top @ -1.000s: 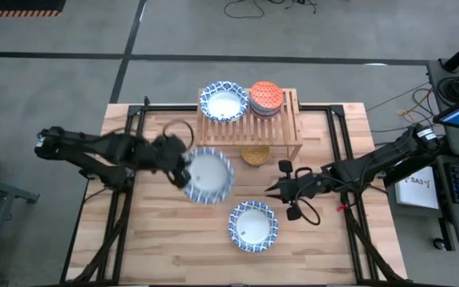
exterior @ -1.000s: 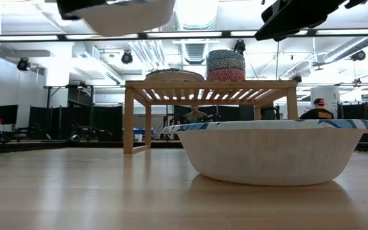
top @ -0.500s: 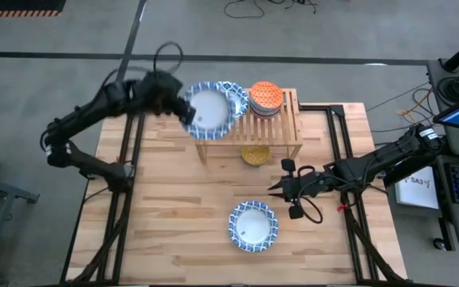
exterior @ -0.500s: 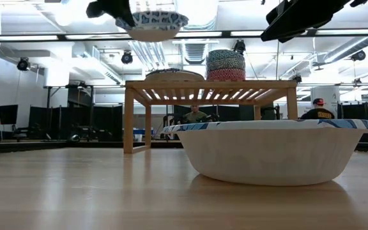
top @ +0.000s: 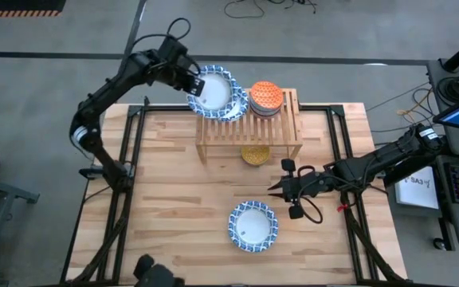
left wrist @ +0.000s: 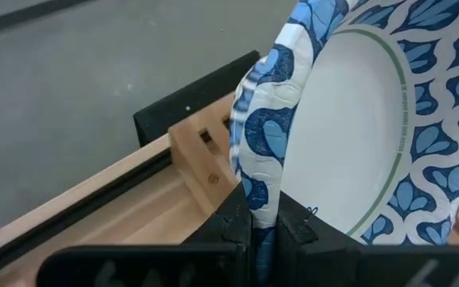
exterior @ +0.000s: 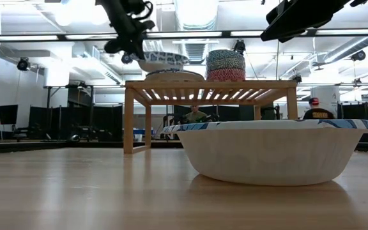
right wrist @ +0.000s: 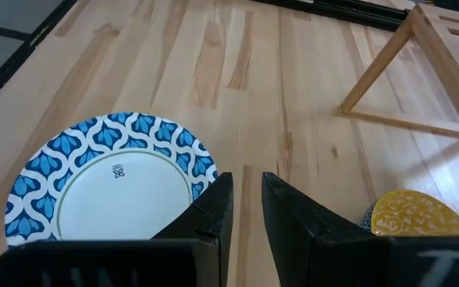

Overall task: Place and stack bowls onto a shelf
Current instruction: Stack the left white bowl on top of the white bowl on the shelf

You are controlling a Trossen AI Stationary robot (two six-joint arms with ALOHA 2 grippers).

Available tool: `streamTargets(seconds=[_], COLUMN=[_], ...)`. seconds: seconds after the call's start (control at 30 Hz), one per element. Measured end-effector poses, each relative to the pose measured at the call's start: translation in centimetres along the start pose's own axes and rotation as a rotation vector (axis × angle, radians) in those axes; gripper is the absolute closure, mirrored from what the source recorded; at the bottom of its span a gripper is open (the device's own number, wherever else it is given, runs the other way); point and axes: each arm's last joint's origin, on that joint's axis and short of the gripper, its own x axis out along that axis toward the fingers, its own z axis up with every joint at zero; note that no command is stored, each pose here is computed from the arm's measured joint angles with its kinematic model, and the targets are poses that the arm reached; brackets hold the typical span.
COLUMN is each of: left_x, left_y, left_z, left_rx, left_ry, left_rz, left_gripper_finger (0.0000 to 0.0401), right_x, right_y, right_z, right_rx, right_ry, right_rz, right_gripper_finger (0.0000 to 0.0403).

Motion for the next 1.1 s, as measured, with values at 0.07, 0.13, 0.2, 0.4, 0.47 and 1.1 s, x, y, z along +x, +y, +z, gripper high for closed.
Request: streamTargets(seconds=[0.07, 0.13, 0.2, 0.4, 0.47, 1.1], left_x=[0.7, 1.1, 1.4, 2.1, 2.1, 0.1], left_y=[0.0, -0.1, -0.3, -0.5, -0.5, -1.7], left_z=[0.6, 1.1, 1.6, 2.3, 2.6, 3.1], left_rx=[-0.002, -0.001, 0.001, 0.037, 0.039, 0.170], left_ry=[0.004, 0.006, 0.008, 0.045, 0.043, -0.001], left_rz=[-0.004, -0.006, -0.006, 0.003, 0.003, -0.024], left_gripper_finger=[0.0401, 0.0401, 0.0401, 0.0395, 0.0388, 0.0227], right_x=[0.0, 0.0, 0.0, 0.0, 0.0, 0.0], right_y=[0.0, 0.0, 0.0, 0.0, 0.0, 0.0], right_z=[0.0, 0.0, 0.0, -0.1, -0.1, -0.1], right_rx=[0.000, 0.000, 0.000, -0.004, -0.004, -0.004], right_ry=[0.000, 0.000, 0.000, 0.015, 0.015, 0.015], right_rz=[0.000, 0.000, 0.000, 0.000, 0.000, -0.001], right_gripper_finger=[0.0344, 0.0344, 0.0344, 0.0344, 0.0344, 0.0344])
